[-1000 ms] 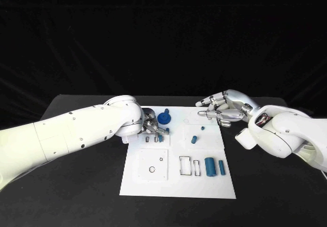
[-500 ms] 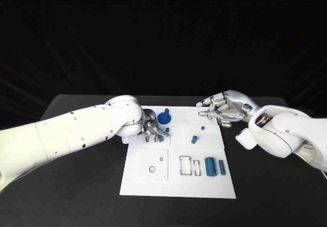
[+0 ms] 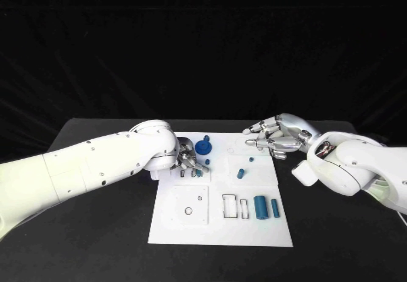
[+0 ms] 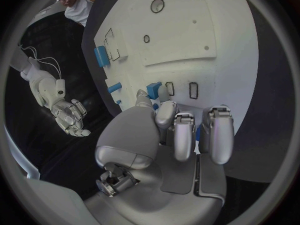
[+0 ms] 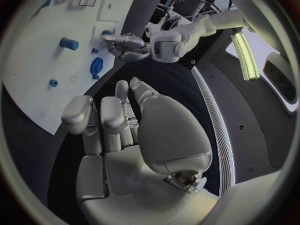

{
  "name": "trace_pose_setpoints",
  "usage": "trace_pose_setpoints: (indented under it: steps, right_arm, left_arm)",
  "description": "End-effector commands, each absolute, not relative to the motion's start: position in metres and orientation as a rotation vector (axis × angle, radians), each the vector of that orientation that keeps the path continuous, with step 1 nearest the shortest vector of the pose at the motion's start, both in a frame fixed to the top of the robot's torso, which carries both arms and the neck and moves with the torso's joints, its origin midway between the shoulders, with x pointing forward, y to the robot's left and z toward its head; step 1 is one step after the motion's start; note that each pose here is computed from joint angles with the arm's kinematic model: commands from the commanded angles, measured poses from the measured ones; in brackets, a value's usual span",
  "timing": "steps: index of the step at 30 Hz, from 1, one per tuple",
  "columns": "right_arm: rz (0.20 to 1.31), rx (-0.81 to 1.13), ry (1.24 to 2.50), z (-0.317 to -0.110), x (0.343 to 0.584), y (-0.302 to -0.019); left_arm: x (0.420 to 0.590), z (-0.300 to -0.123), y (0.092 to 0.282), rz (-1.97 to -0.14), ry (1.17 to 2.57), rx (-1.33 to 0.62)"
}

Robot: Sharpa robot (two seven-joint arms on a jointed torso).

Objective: Assemble the parts on the task board

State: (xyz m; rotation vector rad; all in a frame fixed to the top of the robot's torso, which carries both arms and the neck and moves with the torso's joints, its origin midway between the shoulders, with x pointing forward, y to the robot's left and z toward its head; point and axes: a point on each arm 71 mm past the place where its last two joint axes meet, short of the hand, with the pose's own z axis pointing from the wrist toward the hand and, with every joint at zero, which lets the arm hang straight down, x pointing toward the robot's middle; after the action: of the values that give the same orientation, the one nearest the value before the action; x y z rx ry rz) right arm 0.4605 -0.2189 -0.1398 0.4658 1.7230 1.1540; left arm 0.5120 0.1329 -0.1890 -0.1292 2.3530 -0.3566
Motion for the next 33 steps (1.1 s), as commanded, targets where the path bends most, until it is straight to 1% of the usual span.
trace_pose_setpoints:
  steps: [1,22,33]
  right_arm:
    - [1.155,0.45,1.74,-0.141,0.46,-0.217]
    - [1.136,0.473,1.759,-0.147,0.467,-0.22]
    - [1.112,0.497,1.778,-0.156,0.471,-0.224]
  left_arm:
    - [0.511,-0.19,0.131,-0.364,2.369,-0.104]
    - [0.51,-0.189,0.133,-0.396,2.369,-0.162]
    - [0.506,-0.187,0.143,-0.415,2.37,-0.216]
